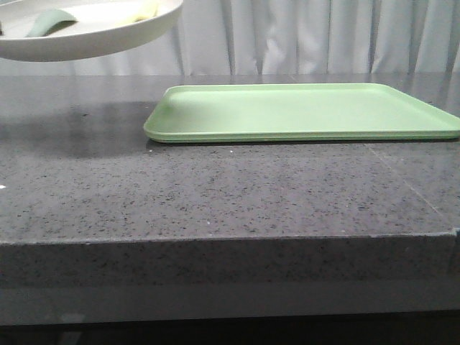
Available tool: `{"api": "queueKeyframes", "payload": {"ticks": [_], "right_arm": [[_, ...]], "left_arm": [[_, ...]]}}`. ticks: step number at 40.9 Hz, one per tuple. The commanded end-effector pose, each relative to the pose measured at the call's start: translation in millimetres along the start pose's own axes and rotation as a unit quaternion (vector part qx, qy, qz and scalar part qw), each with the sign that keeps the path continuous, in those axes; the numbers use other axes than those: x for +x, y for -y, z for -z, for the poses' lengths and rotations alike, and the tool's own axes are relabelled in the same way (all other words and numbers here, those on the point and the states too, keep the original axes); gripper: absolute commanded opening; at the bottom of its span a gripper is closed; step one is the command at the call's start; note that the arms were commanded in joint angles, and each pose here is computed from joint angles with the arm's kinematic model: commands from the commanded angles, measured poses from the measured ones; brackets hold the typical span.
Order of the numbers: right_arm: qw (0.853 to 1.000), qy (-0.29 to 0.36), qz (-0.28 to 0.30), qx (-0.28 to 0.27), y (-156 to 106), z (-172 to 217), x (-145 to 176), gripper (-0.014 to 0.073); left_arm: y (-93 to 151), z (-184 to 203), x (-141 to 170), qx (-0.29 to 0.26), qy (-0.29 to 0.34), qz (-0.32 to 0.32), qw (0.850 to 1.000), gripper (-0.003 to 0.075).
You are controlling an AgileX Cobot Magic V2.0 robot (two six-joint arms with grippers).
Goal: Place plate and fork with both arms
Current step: 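Carry the plate over the green tray and lower it onto the tray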
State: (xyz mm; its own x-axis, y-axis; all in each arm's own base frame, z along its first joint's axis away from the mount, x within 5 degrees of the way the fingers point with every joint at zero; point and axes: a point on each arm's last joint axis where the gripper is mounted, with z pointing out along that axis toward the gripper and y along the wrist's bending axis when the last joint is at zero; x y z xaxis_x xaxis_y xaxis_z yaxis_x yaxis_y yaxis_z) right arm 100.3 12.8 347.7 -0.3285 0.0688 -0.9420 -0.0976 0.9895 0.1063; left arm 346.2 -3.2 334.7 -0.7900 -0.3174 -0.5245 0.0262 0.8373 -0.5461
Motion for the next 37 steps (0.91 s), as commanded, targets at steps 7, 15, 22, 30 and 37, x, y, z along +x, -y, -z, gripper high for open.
{"api": "queueKeyframes", "payload": {"ticks": [7,15,22,30,37], "right_arm": [[0.999,0.042,0.007,0.003,0,3,-15,0.0565],[0.999,0.042,0.007,0.003,0,3,-15,0.0565],[0.999,0.042,0.007,0.003,0,3,-15,0.0565],[0.999,0.042,0.007,0.002,0,3,-15,0.0565],[0.999,0.042,0.007,0.002,0,3,-15,0.0565]], "left_arm": [[78,-40,-9,0.074,0.002,-0.012,0.997,-0.0018],[118,-89,-3,0.103,-0.010,-0.026,0.994,-0.0018],[142,-126,4,0.108,-0.025,-0.027,0.993,-0.0018],[162,-158,12,0.095,-0.034,-0.040,0.994,-0.0018],[168,-167,7,0.098,0.004,-0.024,0.995,-0.0018]]}}
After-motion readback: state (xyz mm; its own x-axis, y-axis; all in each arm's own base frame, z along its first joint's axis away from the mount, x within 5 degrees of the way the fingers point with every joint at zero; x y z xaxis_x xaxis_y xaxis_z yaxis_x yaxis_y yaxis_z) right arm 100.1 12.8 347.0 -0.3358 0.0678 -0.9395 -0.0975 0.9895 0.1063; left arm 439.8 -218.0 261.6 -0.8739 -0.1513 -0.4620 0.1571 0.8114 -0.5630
